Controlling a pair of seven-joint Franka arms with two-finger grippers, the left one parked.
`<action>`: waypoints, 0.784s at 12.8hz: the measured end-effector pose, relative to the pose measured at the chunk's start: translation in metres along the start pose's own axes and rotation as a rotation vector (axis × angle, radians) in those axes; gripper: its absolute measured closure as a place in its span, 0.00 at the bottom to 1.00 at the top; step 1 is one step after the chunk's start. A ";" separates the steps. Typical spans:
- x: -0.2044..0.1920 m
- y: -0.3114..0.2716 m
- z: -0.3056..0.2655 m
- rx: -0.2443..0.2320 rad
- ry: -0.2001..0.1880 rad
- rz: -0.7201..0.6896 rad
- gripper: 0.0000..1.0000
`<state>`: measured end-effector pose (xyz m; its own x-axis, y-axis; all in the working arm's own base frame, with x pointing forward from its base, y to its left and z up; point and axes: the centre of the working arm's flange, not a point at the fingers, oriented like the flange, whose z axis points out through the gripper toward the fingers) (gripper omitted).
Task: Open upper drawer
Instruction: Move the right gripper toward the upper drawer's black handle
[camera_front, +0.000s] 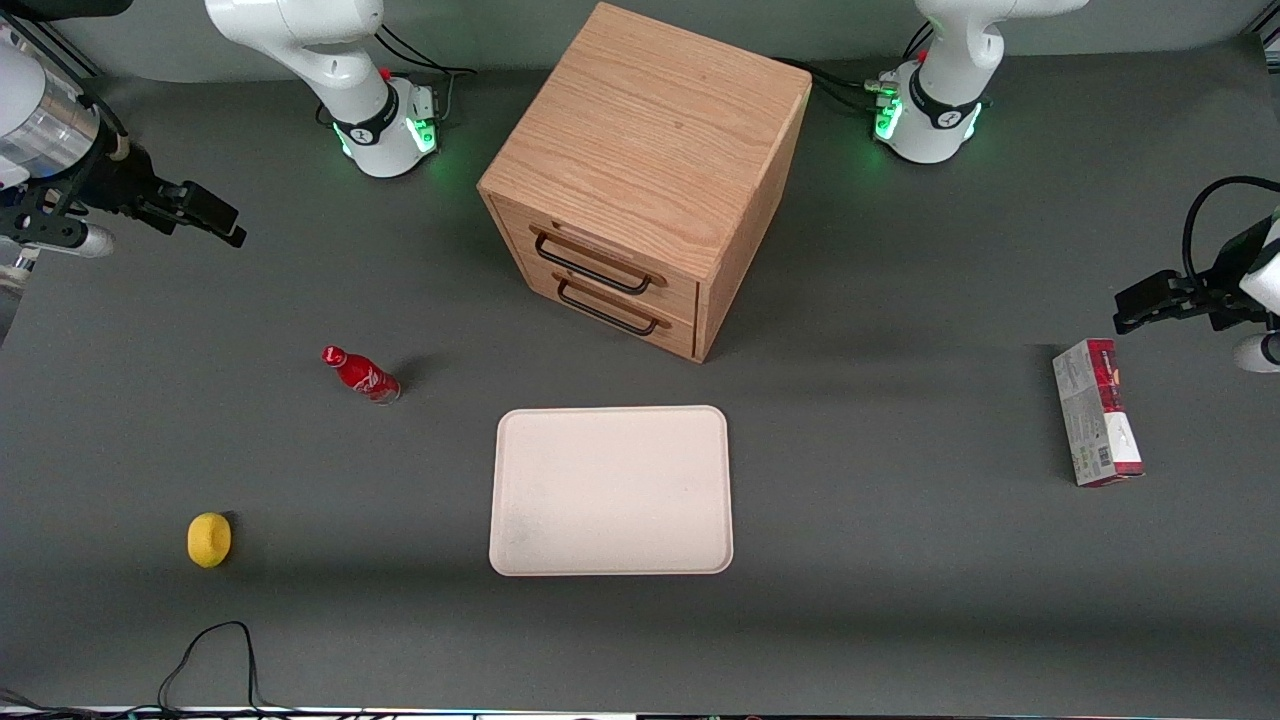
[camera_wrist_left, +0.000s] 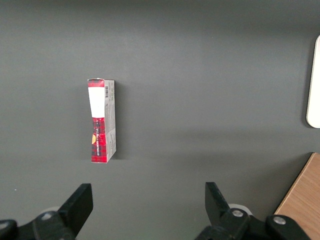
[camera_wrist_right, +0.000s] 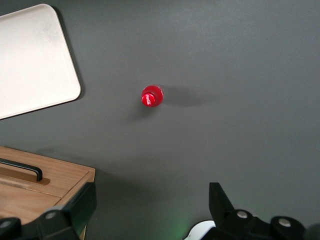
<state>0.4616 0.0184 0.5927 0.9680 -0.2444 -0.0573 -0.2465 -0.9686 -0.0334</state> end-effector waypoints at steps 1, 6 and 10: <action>0.000 0.002 0.001 -0.003 -0.002 -0.003 0.00; 0.046 -0.031 0.006 -0.008 0.005 -0.254 0.00; 0.047 -0.194 0.010 0.016 0.025 -0.694 0.00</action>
<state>0.5541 0.1954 0.5868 0.9029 0.4299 0.0057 0.4292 -0.9006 -0.0684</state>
